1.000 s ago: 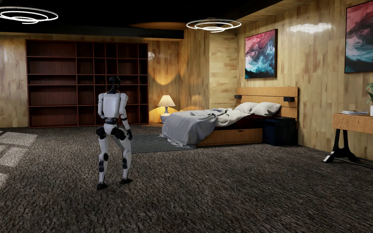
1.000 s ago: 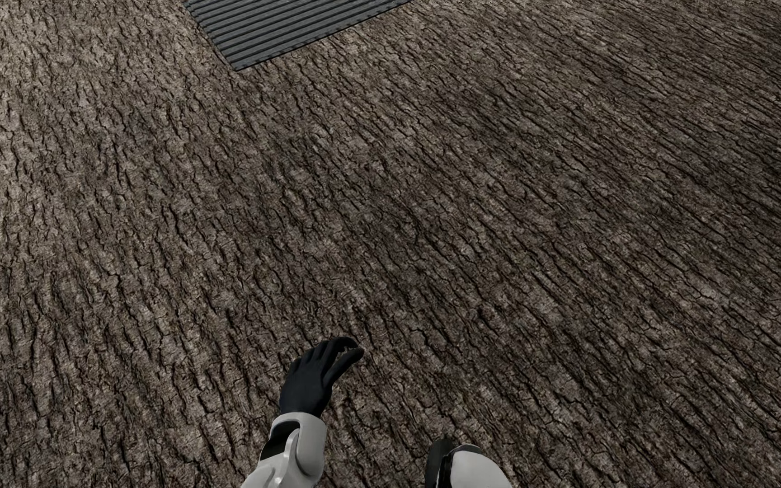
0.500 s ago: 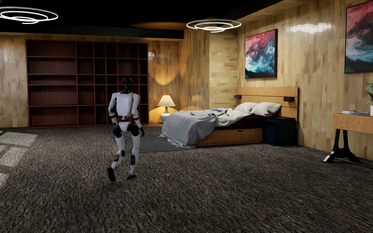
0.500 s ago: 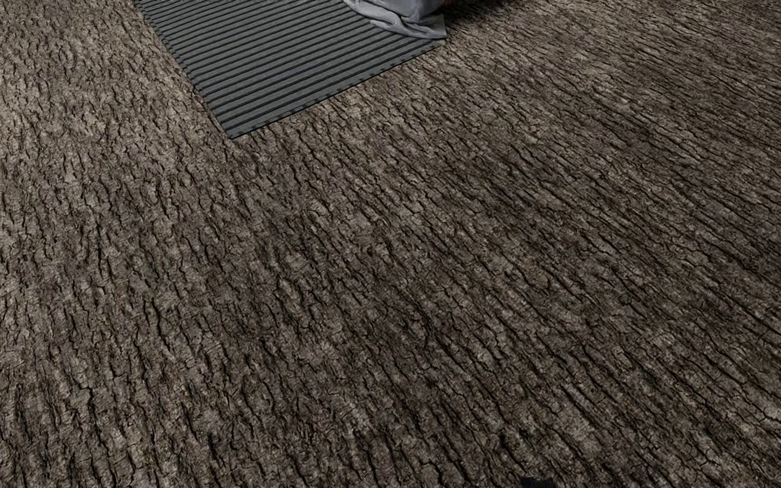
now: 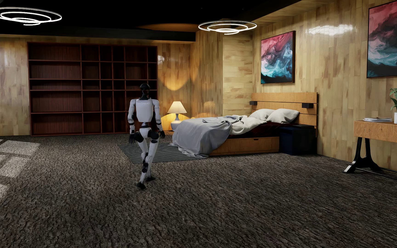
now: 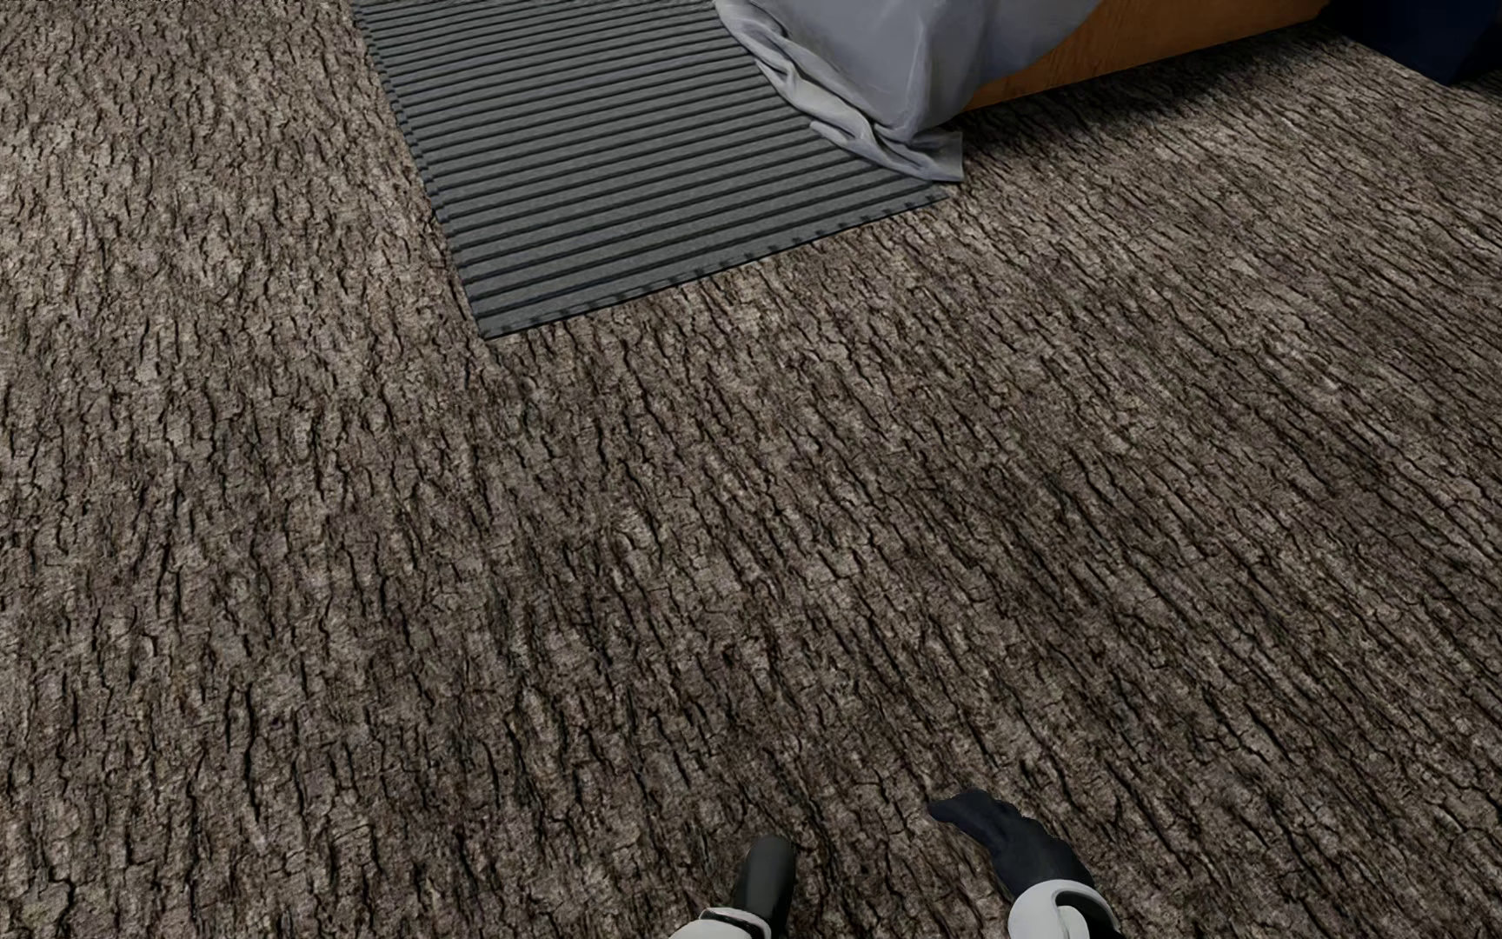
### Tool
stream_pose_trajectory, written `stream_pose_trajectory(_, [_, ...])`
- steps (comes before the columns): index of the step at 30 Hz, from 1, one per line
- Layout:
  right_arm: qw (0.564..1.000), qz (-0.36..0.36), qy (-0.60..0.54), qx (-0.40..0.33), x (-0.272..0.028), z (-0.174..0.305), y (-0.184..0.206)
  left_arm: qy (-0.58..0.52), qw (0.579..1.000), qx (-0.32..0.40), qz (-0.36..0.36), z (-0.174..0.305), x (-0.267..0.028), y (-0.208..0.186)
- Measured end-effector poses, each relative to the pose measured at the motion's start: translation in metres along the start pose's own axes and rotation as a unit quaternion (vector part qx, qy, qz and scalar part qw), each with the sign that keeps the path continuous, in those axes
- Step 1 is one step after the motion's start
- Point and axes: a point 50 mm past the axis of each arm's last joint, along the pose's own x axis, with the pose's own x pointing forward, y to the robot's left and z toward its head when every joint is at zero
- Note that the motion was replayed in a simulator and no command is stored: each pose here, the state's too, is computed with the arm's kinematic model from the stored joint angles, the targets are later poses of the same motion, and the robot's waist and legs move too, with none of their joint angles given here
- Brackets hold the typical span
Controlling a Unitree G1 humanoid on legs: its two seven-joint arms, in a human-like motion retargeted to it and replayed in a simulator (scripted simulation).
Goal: Walk towards bed
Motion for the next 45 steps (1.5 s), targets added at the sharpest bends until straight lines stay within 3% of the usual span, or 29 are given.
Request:
stream_pose_trajectory(3, [0.997,0.056,0.048,-0.018,-0.012,-0.021,0.026,0.028,0.999,0.000,-0.023,0.002,0.004,-0.006])
stream_pose_trajectory(7, [0.971,0.168,-0.028,-0.166,-0.025,-0.032,0.036,-0.016,1.000,0.006,0.009,0.038,0.016,0.016])
stream_pose_trajectory(8, [0.973,0.163,-0.030,-0.163,-0.028,-0.035,0.032,-0.037,0.999,0.020,0.024,0.052,0.019,0.026])
stream_pose_trajectory(10, [0.991,0.099,0.016,-0.085,-0.035,-0.050,0.023,-0.073,0.994,0.050,0.062,0.075,0.023,0.050])
stream_pose_trajectory(13, [0.993,0.016,0.115,0.021,-0.047,-0.073,0.024,-0.125,0.982,0.034,0.141,0.113,0.023,0.098])
stream_pose_trajectory(19, [0.979,0.103,0.177,0.002,-0.057,-0.092,0.050,-0.284,0.923,0.045,0.257,0.172,-0.007,0.160])
stream_pose_trajectory(23, [0.974,0.126,0.188,0.024,-0.061,-0.087,0.066,-0.297,0.920,0.052,0.250,0.166,-0.010,0.144])
stream_pose_trajectory(26, [0.971,0.109,0.202,0.062,-0.061,-0.080,0.070,-0.180,0.963,0.071,0.188,0.123,0.013,0.092])
stream_pose_trajectory(28, [0.971,0.085,0.194,0.111,-0.054,-0.068,0.065,-0.115,0.977,0.168,0.070,0.099,0.024,0.061])
stream_pose_trajectory(30, [0.976,0.074,0.163,0.125,-0.046,-0.052,0.060,-0.095,0.956,0.271,0.053,0.085,0.028,0.065])
stream_pose_trajectory(31, [0.980,0.070,0.148,0.109,-0.040,-0.045,0.056,-0.090,0.956,0.261,0.093,0.081,0.027,0.075])
stream_pose_trajectory(33, [0.985,0.078,0.138,0.062,-0.034,-0.047,0.057,-0.086,0.972,0.155,0.154,0.069,0.021,0.091])
stream_pose_trajectory(36, [0.988,0.083,0.126,0.009,-0.019,-0.043,0.044,-0.095,0.984,0.009,0.151,0.053,0.015,0.099])
stream_pose_trajectory(40, [0.998,0.025,0.048,-0.019,-0.001,-0.021,0.010,-0.084,0.985,0.008,0.150,0.043,0.013,0.091])
stream_pose_trajectory(45, [0.999,0.017,0.025,-0.029,0.007,-0.007,0.000,0.004,0.997,0.003,0.074,0.018,0.014,0.033])
